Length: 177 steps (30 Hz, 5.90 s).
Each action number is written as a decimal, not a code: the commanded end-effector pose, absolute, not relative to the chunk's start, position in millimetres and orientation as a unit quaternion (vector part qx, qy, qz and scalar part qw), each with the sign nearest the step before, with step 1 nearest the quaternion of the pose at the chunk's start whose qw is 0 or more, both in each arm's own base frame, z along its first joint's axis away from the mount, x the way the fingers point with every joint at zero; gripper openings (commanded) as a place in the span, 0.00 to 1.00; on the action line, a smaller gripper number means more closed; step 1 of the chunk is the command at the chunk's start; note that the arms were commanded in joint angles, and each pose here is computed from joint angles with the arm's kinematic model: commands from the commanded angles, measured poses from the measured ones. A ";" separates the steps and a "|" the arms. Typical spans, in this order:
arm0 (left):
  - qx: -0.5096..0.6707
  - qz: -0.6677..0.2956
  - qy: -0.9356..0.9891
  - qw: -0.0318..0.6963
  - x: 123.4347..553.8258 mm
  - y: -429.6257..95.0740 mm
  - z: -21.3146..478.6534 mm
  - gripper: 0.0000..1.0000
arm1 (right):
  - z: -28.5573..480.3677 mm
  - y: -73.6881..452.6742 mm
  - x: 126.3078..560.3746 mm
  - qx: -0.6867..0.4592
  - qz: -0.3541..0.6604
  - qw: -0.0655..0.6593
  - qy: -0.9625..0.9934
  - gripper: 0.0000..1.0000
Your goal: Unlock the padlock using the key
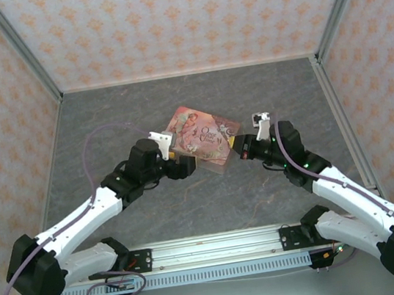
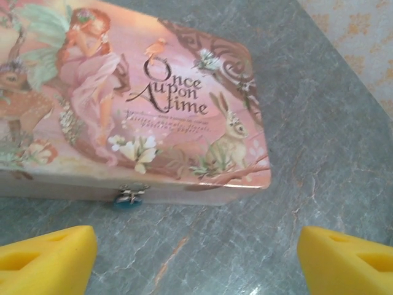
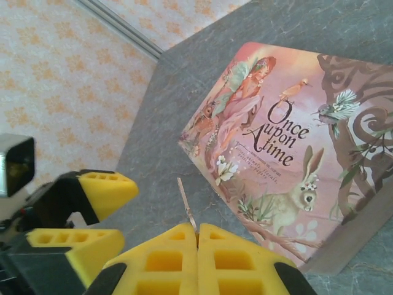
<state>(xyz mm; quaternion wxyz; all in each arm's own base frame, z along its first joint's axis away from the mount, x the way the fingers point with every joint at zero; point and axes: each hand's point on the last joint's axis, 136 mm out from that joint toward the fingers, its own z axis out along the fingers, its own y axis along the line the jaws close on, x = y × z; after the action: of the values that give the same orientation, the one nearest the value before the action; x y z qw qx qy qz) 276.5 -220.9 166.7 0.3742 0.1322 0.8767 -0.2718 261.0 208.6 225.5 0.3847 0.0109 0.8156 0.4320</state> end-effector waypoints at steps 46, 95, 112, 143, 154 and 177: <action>0.132 -0.258 0.877 0.384 324.5 -235.9 48.3 0.58 | 227.8 190.6 228.2 0.000 0.429 0.445 0.786 0.00; 0.114 -0.232 0.889 0.379 339.9 -240.7 41.4 0.36 | 216.4 183.0 224.3 0.007 0.419 0.447 0.790 0.00; 0.060 -0.262 0.893 0.361 331.5 -254.7 68.6 0.27 | 203.7 190.7 216.6 -0.034 0.425 0.442 0.789 0.00; -0.192 -0.420 0.866 0.191 314.5 -320.0 147.2 0.13 | 159.5 213.2 213.7 -0.168 0.416 0.489 0.748 0.00; -0.213 -0.443 0.852 0.179 316.3 -329.5 162.5 0.12 | 143.9 218.3 227.7 -0.185 0.382 0.483 0.766 0.00; -0.213 -0.439 0.856 0.173 311.5 -327.1 164.4 0.12 | 135.5 235.4 254.5 -0.188 0.374 0.483 0.769 0.00</action>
<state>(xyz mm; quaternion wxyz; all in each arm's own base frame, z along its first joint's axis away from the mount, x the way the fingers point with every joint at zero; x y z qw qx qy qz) 309.1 -317.0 126.6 0.1620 -0.2193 0.8766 -0.3966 247.8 230.9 117.2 0.4525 -0.1819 0.7899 0.3716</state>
